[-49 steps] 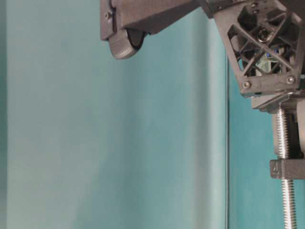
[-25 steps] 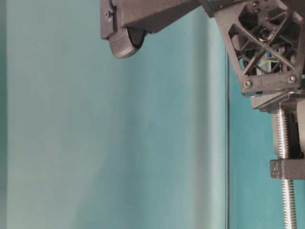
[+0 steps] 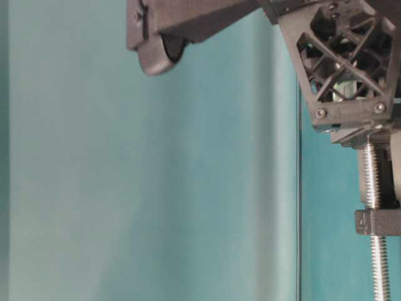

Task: Insert the USB into the fixed PCB.
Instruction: 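Open the right gripper and release the inserted plug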

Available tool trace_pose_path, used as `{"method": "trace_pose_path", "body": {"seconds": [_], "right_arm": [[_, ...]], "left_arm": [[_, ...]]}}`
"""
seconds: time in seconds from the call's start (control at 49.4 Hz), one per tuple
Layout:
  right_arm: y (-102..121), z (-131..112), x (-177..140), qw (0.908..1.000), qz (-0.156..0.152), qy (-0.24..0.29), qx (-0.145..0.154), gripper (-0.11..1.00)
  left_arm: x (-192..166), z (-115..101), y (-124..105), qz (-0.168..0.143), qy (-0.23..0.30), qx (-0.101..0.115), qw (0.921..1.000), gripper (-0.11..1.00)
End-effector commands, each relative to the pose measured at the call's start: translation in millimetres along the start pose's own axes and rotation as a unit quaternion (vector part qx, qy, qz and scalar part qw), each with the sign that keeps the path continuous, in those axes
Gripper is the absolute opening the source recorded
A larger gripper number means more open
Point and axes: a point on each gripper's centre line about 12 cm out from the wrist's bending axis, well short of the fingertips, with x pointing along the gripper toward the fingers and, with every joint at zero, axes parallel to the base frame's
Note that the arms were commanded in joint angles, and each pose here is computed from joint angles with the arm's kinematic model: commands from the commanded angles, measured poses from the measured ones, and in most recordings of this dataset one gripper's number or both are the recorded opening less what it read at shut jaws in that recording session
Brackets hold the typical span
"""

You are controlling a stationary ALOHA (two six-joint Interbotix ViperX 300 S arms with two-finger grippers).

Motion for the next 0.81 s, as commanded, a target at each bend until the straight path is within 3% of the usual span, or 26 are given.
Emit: {"method": "trace_pose_path", "body": {"seconds": [0.0, 0.385, 0.79], "right_arm": [[3, 17, -10, 0.9996, 0.008, 0.007, 0.027, 0.45], [-3, 17, -28, 0.999, 0.015, 0.036, 0.024, 0.45], [-42, 32, -20, 0.996, 0.07, 0.052, -0.019, 0.47]], "left_arm": [[1, 5, 0, 0.0, -0.007, -0.004, 1.0, 0.96], [1, 5, 0, 0.0, -0.006, -0.004, 1.0, 0.96], [1, 5, -1, -0.001, -0.007, -0.004, 1.0, 0.96]]}}
